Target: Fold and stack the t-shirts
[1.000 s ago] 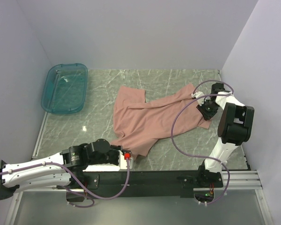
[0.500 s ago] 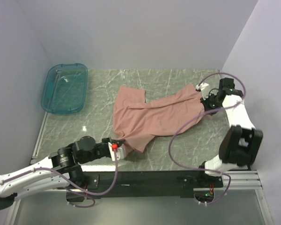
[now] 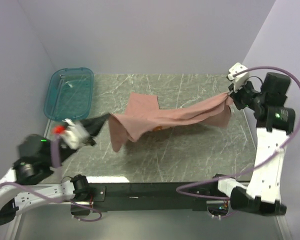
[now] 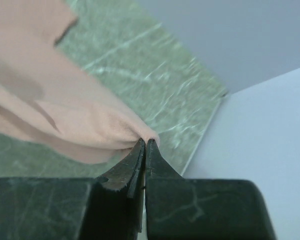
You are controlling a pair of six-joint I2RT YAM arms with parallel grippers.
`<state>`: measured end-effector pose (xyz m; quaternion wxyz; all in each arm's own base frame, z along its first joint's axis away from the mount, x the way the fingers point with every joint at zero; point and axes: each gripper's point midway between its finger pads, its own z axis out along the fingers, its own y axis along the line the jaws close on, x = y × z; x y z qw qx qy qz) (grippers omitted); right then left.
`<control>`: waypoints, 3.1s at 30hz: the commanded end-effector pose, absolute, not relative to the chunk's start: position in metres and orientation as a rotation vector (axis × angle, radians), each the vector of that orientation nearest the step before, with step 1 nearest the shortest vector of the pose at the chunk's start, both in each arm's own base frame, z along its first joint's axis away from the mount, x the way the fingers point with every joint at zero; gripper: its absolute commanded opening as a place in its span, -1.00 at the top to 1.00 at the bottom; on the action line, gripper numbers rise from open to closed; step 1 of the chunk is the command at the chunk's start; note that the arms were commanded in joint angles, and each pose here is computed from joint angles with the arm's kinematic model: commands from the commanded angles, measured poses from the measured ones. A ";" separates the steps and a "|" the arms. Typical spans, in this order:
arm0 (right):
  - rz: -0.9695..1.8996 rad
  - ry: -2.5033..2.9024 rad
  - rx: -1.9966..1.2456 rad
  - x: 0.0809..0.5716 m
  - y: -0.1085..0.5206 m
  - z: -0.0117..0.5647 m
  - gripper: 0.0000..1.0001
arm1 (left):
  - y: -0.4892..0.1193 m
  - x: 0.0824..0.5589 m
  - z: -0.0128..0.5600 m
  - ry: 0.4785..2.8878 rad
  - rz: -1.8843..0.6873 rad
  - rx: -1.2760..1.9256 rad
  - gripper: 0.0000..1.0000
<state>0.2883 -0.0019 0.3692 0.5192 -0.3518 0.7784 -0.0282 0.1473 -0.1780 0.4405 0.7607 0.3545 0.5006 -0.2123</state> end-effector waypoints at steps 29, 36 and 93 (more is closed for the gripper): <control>-0.036 1.579 -0.396 0.346 -0.010 0.441 1.00 | -0.181 0.259 0.537 0.980 -0.341 0.415 0.99; 0.001 1.853 -0.407 0.430 0.004 0.296 1.00 | -0.181 0.412 0.384 1.341 -0.542 0.310 0.99; 0.641 2.230 -0.894 0.312 0.089 0.145 -0.68 | -0.229 0.204 0.180 2.234 -1.228 0.154 -0.87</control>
